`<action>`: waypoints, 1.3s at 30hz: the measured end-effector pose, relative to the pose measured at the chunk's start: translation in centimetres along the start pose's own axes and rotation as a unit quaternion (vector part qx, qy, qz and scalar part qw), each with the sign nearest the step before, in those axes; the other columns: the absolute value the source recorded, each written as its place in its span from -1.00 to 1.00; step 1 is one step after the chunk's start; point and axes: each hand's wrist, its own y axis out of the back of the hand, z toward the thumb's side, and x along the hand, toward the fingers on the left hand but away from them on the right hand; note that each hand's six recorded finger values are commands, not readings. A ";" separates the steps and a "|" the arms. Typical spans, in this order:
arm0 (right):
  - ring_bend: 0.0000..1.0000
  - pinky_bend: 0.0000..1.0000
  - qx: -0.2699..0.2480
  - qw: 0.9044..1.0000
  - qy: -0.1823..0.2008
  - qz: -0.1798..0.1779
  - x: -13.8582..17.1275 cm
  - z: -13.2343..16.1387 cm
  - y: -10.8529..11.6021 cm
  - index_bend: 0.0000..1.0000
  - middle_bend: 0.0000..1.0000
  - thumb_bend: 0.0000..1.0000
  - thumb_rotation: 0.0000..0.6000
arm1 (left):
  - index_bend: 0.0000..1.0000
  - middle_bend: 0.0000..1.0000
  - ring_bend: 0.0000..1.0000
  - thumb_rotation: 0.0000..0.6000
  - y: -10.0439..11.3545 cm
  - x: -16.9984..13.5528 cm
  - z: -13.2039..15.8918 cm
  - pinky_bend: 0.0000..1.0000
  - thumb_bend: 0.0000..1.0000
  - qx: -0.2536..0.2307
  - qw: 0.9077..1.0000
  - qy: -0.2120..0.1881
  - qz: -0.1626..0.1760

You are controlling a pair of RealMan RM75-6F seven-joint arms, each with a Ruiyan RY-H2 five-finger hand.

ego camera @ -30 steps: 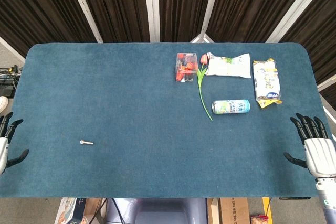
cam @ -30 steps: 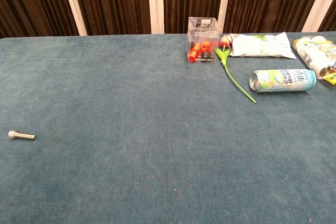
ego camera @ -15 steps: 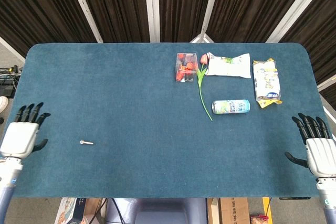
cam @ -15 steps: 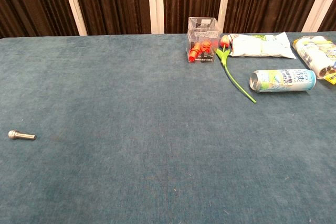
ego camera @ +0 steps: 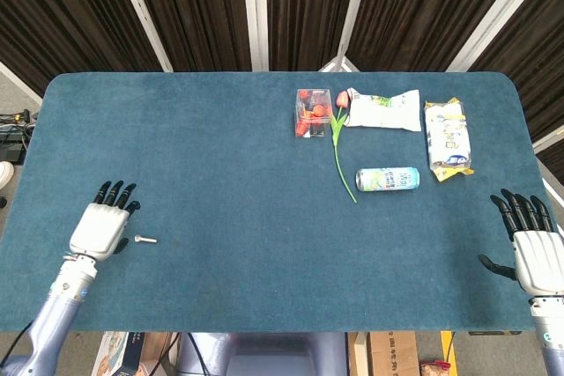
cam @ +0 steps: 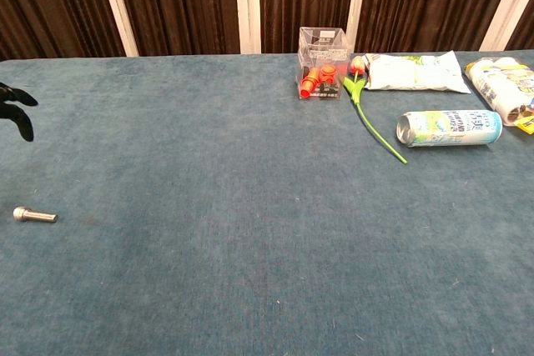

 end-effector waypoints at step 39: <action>-0.82 -1.00 -0.017 1.000 -0.017 -0.004 -0.2 -0.9 0.3 -0.75 -0.81 -0.79 1.00 | -0.08 -0.76 -1.00 1.00 -5.2 0.8 3.7 -1.00 -0.16 -0.012 1.000 0.001 0.007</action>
